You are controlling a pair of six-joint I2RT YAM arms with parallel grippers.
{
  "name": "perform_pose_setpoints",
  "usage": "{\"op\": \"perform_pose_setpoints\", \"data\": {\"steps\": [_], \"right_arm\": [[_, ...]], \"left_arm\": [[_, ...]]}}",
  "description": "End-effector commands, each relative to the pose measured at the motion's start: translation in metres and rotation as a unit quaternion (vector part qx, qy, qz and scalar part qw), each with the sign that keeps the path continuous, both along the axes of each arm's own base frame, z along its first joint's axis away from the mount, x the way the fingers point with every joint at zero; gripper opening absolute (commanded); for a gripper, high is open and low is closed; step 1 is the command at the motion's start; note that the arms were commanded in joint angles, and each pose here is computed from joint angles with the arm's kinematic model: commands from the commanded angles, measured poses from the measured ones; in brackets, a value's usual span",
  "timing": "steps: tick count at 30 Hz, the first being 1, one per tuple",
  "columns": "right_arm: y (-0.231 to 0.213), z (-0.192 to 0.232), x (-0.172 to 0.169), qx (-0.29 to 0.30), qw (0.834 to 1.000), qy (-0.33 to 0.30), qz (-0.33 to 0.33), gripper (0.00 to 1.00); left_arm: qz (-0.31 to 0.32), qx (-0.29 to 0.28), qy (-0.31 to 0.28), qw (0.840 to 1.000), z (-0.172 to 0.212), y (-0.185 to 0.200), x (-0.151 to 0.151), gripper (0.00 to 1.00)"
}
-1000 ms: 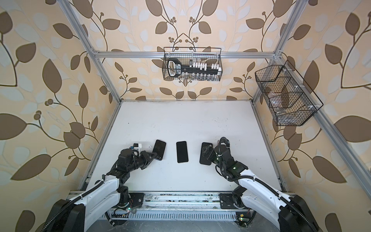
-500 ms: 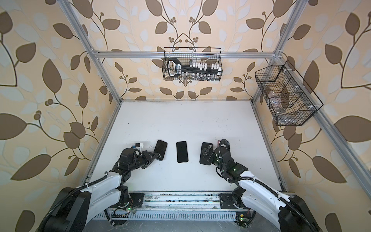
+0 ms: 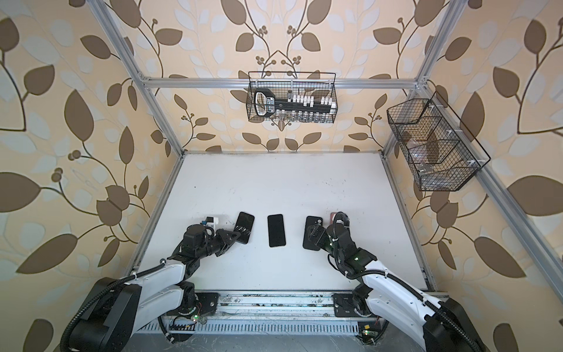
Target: Take the phone out of the phone case
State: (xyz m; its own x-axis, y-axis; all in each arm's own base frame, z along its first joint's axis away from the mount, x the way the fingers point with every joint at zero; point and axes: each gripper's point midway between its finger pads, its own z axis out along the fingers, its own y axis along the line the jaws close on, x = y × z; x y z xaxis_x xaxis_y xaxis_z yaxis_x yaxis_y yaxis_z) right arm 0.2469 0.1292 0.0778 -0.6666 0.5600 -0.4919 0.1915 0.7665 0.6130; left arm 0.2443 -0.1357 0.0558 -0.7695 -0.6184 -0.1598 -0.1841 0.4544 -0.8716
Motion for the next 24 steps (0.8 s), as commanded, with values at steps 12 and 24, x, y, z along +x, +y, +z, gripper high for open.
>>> {"op": "perform_pose_setpoints", "data": {"steps": [12, 24], "right_arm": [[-0.002, -0.004, -0.002, 0.005, 1.000, 0.003, -0.003, 0.95], [-0.004, -0.003, -0.004, 0.005, 1.000, 0.000, -0.006, 0.95]], "left_arm": [[-0.016, 0.018, -0.012, 1.000, -0.002, 0.001, -0.002, 0.31], [-0.030, 0.039, 0.009, 0.999, -0.018, 0.003, -0.010, 0.42]]}}
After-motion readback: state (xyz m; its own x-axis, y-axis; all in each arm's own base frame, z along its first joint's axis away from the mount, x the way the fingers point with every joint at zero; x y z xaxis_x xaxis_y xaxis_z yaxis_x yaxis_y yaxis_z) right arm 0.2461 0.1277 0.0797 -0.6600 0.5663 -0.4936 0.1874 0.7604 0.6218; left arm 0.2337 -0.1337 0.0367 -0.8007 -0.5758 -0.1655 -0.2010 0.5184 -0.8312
